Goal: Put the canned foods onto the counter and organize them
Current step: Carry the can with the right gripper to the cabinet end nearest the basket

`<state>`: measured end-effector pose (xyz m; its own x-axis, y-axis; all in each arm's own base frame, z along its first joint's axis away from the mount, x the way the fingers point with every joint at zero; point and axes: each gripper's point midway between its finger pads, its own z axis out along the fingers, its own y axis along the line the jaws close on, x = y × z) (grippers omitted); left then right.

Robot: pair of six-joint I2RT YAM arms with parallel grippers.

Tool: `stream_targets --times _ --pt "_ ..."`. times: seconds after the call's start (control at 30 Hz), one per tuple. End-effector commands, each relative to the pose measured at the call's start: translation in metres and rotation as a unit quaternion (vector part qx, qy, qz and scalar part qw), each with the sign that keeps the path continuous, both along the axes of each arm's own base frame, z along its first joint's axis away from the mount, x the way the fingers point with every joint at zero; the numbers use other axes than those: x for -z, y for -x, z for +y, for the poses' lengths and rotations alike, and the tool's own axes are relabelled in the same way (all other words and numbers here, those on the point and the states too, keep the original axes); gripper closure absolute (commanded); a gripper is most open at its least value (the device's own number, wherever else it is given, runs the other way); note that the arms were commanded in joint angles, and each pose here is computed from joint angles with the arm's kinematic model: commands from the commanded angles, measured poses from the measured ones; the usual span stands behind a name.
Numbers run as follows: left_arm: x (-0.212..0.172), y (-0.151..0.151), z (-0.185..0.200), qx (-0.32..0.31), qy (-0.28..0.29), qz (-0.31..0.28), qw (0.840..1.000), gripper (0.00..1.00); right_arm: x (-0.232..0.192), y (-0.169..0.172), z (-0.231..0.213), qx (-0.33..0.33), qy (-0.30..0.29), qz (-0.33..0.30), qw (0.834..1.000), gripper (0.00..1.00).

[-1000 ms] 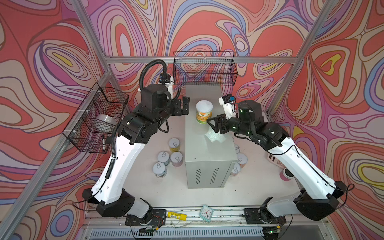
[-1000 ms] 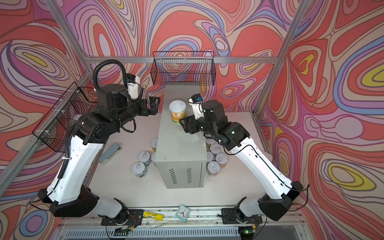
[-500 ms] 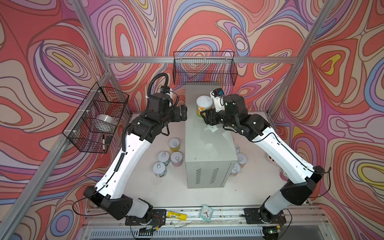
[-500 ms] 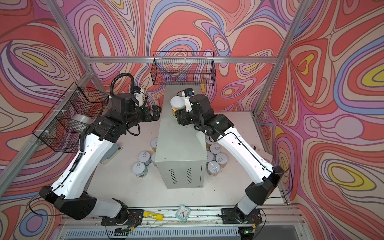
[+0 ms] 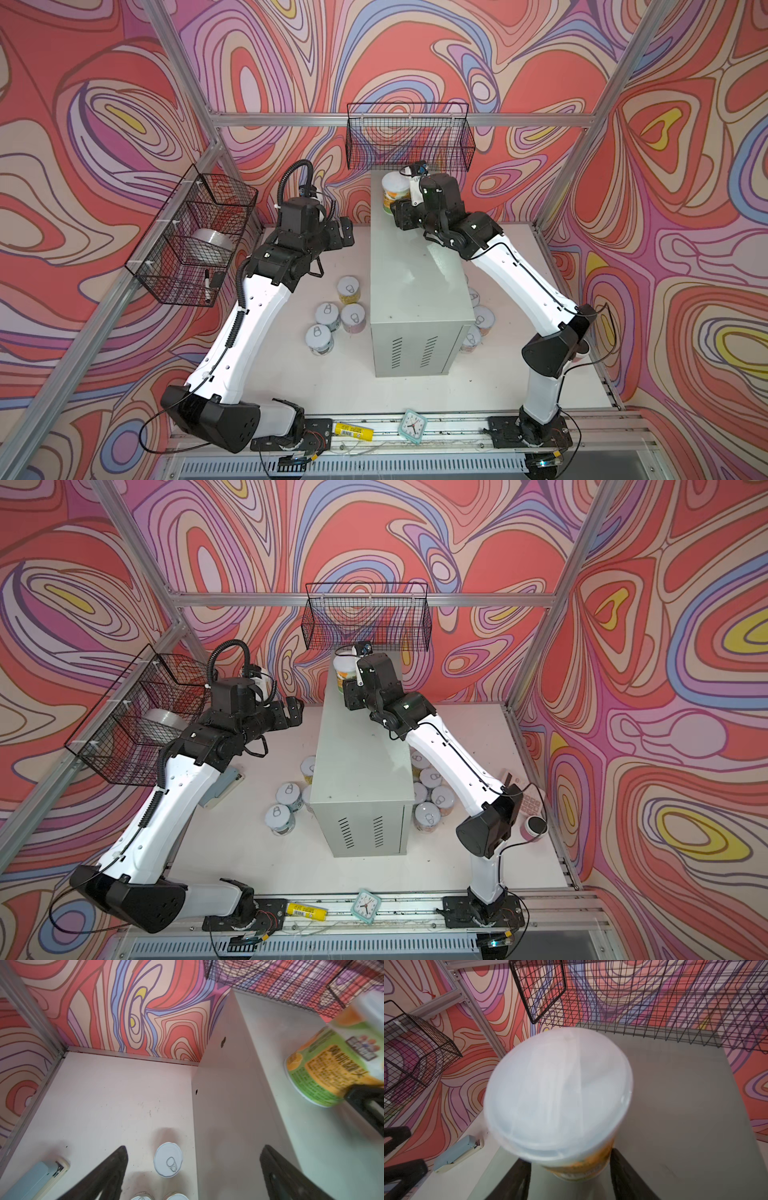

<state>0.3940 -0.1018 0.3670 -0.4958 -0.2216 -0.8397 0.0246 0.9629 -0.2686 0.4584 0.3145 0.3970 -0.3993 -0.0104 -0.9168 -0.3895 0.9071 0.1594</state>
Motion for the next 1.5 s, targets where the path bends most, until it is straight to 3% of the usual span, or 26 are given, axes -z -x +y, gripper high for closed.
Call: stream_targets --times 0.0,0.33,1.07,1.23,1.47 --pt "-0.009 -0.001 -0.004 0.012 0.016 -0.015 1.000 0.00 -0.008 -0.022 -0.007 0.022 -0.014 -0.009 1.000 0.39" --pt "-0.003 -0.008 -0.005 0.017 0.001 -0.009 1.000 0.00 -0.007 -0.057 0.001 0.012 -0.054 -0.026 0.998 0.42" --pt "0.022 -0.020 -0.013 0.035 0.007 0.006 0.999 0.01 -0.002 -0.094 0.015 0.007 -0.102 -0.043 0.994 0.42" --pt "0.024 -0.019 -0.015 0.040 0.009 0.007 0.999 0.01 -0.016 -0.084 0.008 0.009 -0.110 -0.059 0.992 0.39" --pt "0.027 -0.016 -0.017 0.048 0.012 0.013 0.999 0.00 -0.057 -0.041 -0.026 0.027 -0.096 -0.080 0.992 0.28"
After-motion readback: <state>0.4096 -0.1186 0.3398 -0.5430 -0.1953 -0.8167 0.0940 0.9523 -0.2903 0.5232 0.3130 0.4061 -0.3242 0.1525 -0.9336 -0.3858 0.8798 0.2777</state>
